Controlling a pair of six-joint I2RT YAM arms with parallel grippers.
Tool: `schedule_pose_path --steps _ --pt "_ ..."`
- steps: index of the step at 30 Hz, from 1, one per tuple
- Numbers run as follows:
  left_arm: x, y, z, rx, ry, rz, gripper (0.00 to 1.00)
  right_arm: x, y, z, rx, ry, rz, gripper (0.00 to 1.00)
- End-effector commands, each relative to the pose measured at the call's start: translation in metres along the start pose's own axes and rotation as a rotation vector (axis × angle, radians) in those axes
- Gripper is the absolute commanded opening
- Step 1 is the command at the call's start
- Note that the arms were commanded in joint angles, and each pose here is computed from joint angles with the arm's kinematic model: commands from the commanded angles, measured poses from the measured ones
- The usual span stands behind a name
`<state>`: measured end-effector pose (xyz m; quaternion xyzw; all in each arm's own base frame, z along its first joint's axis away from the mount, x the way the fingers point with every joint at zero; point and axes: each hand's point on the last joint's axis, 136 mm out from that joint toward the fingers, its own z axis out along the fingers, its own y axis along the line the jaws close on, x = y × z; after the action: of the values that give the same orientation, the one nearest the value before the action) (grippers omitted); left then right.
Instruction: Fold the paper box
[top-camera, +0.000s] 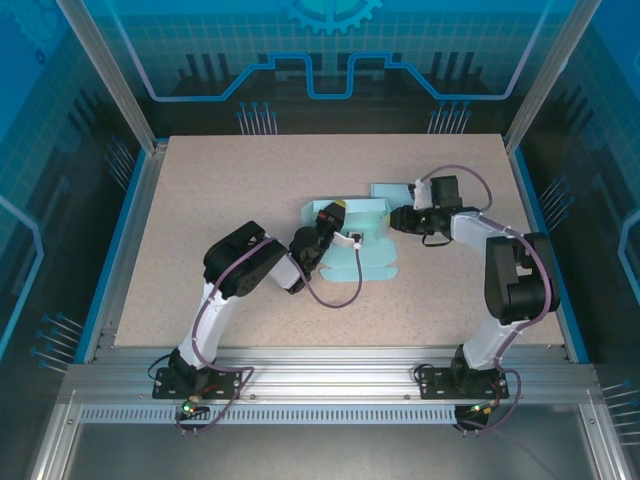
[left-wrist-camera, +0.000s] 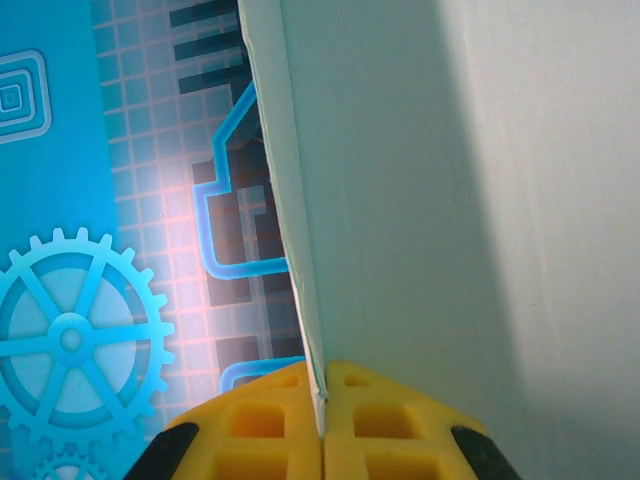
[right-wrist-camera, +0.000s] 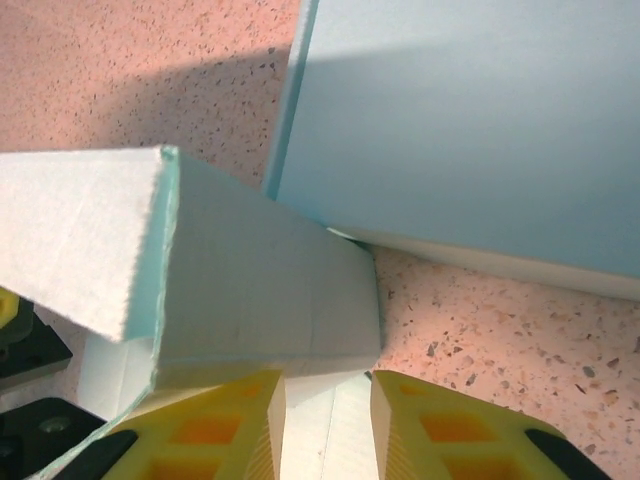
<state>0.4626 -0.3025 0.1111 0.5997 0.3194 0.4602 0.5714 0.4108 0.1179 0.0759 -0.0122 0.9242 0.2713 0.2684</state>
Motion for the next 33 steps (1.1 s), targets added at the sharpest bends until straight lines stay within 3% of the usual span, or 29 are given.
schedule_pose_path --steps 1,11,33 --pt "-0.007 -0.044 -0.003 0.120 -0.035 0.086 0.00 0.004 0.010 -0.001 -0.012 -0.002 -0.044 0.31" --pt "-0.010 -0.045 -0.004 0.121 -0.046 0.083 0.00 0.003 0.023 0.008 -0.033 -0.014 -0.090 0.42" --pt "-0.014 -0.043 -0.006 0.118 -0.066 0.048 0.00 -0.012 0.008 0.029 0.253 -0.174 -0.140 0.39"
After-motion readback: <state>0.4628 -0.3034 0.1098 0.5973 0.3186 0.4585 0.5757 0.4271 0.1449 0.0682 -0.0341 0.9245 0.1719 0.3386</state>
